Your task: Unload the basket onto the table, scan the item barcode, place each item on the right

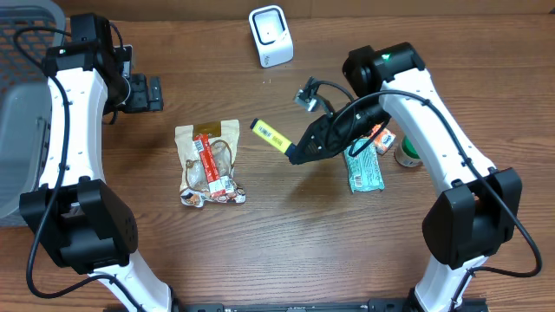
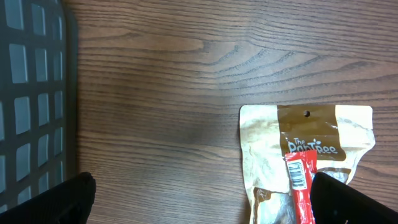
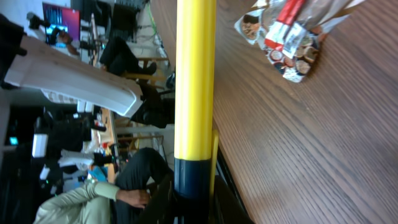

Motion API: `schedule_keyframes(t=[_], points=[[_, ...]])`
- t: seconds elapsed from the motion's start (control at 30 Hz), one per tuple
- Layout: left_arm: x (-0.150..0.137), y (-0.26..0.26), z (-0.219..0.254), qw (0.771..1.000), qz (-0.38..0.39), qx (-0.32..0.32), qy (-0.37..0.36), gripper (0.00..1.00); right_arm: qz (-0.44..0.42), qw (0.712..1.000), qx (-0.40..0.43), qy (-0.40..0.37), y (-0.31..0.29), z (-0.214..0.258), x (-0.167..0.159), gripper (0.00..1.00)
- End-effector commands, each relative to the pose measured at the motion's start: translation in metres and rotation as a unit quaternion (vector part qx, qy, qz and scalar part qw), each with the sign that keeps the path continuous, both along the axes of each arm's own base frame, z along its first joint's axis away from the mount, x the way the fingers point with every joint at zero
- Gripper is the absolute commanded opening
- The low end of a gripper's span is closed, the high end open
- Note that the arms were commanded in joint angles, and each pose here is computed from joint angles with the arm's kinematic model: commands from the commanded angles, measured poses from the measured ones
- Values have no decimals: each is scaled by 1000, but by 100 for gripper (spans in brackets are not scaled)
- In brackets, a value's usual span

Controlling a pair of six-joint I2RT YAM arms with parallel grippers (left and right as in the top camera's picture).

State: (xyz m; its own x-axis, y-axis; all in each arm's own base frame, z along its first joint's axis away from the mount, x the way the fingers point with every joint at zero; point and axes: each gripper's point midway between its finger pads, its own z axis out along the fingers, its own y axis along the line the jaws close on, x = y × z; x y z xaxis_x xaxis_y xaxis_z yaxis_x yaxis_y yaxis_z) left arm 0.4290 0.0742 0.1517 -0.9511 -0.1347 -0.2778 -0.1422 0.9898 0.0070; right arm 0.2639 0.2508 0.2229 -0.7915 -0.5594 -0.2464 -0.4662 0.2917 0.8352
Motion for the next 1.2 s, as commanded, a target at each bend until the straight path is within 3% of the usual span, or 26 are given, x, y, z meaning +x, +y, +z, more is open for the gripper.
schedule_keyframes(t=[0.0, 0.63, 0.83, 0.93, 1.03, 1.17], points=[[2, -2, 7, 1000, -10, 1, -10, 100, 25, 999, 23, -20, 11, 11, -13, 4], [2, -2, 7, 1000, -10, 1, -10, 100, 44, 999, 11, -25, 16, 7, -22, 4], [2, -2, 7, 1000, -10, 1, -10, 100, 56, 996, -39, -58, 6, -11, -16, 4], [2, -2, 7, 1000, -10, 1, -10, 100, -12, 996, -84, -20, 9, -16, 1, 4], [2, -2, 7, 1000, -10, 1, -10, 99, -117, 972, -203, -12, -7, -32, 33, 3], [2, -2, 7, 1000, -10, 1, -10, 99, -137, 967, -207, -48, -9, -6, 45, 3]])
